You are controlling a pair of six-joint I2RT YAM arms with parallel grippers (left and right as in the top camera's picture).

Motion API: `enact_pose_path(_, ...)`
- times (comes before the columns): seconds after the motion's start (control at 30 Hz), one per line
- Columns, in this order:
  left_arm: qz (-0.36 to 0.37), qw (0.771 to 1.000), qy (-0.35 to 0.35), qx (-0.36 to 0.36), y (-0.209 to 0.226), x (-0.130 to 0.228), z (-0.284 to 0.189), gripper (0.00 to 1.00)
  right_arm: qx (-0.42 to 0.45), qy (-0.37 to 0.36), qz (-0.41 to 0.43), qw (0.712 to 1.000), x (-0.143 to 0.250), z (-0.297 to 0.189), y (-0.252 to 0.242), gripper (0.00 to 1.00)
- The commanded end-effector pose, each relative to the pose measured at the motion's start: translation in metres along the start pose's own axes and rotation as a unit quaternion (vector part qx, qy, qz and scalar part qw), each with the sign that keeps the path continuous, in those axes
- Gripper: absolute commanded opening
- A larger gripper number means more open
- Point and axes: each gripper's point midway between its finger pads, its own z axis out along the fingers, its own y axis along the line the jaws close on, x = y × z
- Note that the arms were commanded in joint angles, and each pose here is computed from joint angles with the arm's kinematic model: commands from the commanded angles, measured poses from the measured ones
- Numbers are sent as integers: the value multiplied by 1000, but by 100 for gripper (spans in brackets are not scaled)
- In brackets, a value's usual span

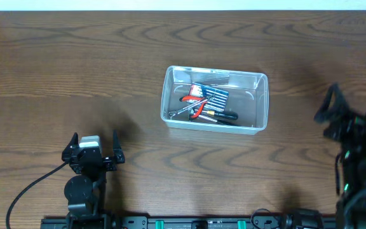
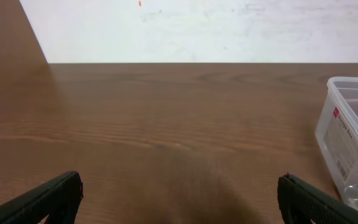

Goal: Pack container

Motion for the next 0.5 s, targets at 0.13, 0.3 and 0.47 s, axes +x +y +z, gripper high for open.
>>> enact_pose_path(0.13, 5, 1000, 17, -4, 1, 15, 3, 98, -55, -44, -53, 996, 42, -13, -4, 99)
enact_pose_path(0.3, 5, 1000, 17, -4, 1, 15, 3, 98, -62, -56, -110, 990, 75, 1, -13, 99)
enact_pose_path(0.47, 5, 1000, 17, -4, 1, 15, 3, 98, -70, -58, -111, 990, 101, 12, -19, 99)
